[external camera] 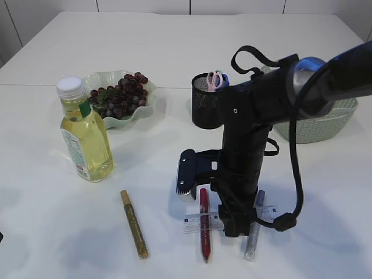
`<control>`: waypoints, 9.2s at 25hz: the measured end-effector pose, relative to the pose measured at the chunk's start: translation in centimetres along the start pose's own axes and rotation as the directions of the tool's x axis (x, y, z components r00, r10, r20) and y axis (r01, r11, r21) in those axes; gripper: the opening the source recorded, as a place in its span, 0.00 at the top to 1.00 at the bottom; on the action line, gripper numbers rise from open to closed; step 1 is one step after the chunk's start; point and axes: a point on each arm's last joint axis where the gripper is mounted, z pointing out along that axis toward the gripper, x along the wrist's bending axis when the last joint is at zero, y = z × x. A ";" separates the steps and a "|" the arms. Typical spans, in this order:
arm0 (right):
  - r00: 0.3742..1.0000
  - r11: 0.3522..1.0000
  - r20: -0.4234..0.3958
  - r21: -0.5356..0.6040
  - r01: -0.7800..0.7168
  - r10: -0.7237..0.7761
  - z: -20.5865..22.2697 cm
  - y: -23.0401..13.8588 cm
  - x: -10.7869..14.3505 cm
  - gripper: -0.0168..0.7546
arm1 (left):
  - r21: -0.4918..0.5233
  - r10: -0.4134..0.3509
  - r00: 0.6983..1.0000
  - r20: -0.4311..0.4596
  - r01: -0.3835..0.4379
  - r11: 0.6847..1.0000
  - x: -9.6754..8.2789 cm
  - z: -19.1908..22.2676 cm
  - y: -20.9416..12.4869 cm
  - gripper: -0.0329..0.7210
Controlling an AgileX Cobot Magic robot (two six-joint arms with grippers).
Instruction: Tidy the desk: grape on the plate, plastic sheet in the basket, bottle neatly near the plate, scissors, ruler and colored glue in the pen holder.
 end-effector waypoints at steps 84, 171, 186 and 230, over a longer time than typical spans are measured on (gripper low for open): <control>0.817 0.176 0.053 -0.983 -0.060 0.574 -8.9 -5.0 -21.3 0.49 | 0.038 -0.012 1.000 0.017 0.011 0.999 -0.2 0.0 -0.3 0.22; -0.161 -0.164 -0.052 -0.076 -0.983 0.986 -1.7 -5.3 -0.9 0.54 | -0.078 0.011 1.000 -0.015 -0.012 0.997 0.1 0.0 0.7 0.34; -0.200 -0.202 -0.063 -0.028 -0.979 0.978 0.2 -5.0 -1.1 0.54 | -0.078 0.010 1.000 -0.014 -0.011 0.997 0.1 0.0 0.7 0.34; 0.684 0.048 -0.313 -0.890 -0.454 0.659 -18.6 -6.2 -14.7 0.86 | -0.011 -0.007 1.000 0.010 0.007 1.000 -0.1 0.0 0.1 0.38</control>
